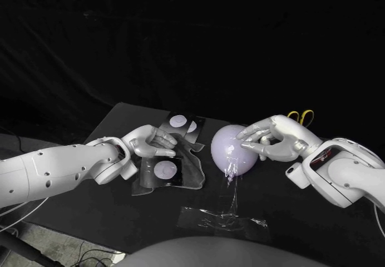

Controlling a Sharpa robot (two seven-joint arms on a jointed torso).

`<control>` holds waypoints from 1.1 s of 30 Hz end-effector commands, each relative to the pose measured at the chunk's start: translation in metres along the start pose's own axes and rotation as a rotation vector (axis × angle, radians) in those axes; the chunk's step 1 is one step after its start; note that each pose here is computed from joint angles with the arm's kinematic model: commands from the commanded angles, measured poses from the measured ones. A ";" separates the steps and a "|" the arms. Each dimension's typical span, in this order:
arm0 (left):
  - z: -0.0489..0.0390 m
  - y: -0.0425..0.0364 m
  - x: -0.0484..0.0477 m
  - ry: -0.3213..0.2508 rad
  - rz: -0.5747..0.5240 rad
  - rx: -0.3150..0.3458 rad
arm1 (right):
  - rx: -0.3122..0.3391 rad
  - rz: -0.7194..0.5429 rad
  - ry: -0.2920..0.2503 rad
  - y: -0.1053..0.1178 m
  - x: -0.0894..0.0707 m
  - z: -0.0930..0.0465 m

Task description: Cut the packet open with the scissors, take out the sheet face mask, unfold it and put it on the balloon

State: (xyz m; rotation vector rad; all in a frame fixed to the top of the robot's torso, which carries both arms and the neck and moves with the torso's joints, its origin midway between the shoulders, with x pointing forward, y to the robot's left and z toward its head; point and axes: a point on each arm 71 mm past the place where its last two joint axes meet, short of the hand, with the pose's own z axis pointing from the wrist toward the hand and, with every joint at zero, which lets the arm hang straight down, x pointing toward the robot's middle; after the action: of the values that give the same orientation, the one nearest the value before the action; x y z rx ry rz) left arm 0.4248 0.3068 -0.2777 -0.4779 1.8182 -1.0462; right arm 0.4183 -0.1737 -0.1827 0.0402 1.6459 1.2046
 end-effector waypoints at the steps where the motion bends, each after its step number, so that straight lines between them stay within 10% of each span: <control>1: -0.0034 -0.0003 0.0020 -0.022 0.259 0.030 | -0.019 -0.089 0.059 0.003 0.008 0.002; 21: -0.0243 0.0180 0.0478 0.158 0.586 -0.147 | -0.044 -0.155 0.074 0.007 0.016 0.008; 33: -0.0200 0.0189 0.0525 0.159 0.612 -0.162 | -0.031 -0.157 0.084 0.005 0.016 0.007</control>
State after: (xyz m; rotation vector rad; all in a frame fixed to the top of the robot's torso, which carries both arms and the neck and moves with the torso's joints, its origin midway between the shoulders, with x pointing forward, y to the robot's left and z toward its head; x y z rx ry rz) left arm 0.3846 0.2907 -0.3167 0.0560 2.0019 -0.5594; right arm 0.4146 -0.1582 -0.1885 -0.1357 1.6551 1.1315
